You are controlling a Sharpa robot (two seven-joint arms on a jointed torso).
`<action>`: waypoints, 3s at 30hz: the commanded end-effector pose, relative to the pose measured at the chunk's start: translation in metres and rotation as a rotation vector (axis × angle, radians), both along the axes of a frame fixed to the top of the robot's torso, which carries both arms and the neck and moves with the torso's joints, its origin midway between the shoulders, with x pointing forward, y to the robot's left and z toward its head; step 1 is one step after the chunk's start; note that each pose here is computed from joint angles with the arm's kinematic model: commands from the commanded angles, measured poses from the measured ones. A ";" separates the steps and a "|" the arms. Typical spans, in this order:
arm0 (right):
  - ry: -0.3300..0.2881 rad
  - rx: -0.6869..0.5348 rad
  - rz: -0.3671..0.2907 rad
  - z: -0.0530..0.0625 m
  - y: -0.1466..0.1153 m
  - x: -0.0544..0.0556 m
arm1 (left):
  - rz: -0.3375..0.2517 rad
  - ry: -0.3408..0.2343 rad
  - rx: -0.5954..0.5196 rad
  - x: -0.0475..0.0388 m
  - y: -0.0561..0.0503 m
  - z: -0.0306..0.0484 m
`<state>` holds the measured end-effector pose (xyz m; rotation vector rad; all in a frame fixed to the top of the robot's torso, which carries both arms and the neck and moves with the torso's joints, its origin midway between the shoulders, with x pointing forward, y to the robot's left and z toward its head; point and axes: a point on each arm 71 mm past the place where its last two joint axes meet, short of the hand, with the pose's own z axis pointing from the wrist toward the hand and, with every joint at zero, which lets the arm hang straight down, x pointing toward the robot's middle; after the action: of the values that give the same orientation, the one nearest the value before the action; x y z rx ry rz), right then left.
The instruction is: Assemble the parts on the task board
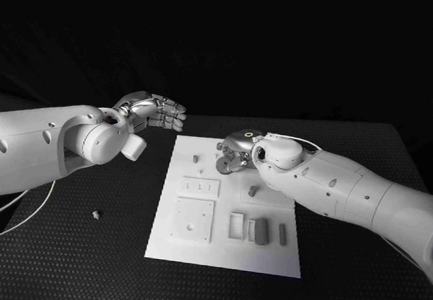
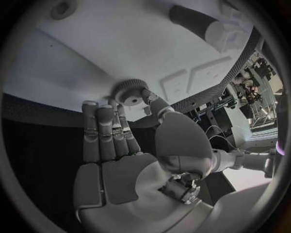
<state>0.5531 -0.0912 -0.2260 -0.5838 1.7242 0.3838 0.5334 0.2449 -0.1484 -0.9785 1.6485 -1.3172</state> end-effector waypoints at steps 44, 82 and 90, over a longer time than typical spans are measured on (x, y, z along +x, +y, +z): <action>-0.148 0.073 0.018 0.021 -0.007 -0.008 | -0.001 -0.010 -0.001 -0.0016 0.003 0.0018; -0.255 0.014 0.060 0.020 0.028 -0.007 | -0.008 -0.009 -0.002 -0.0016 0.000 0.0018; -0.276 0.001 0.082 0.019 0.033 -0.011 | -0.008 -0.009 -0.002 -0.0016 0.000 0.0018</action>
<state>0.5433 -0.0596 -0.2087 -0.6521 1.4747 0.3631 0.5320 0.2468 -0.1481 -0.9777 1.6481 -1.3158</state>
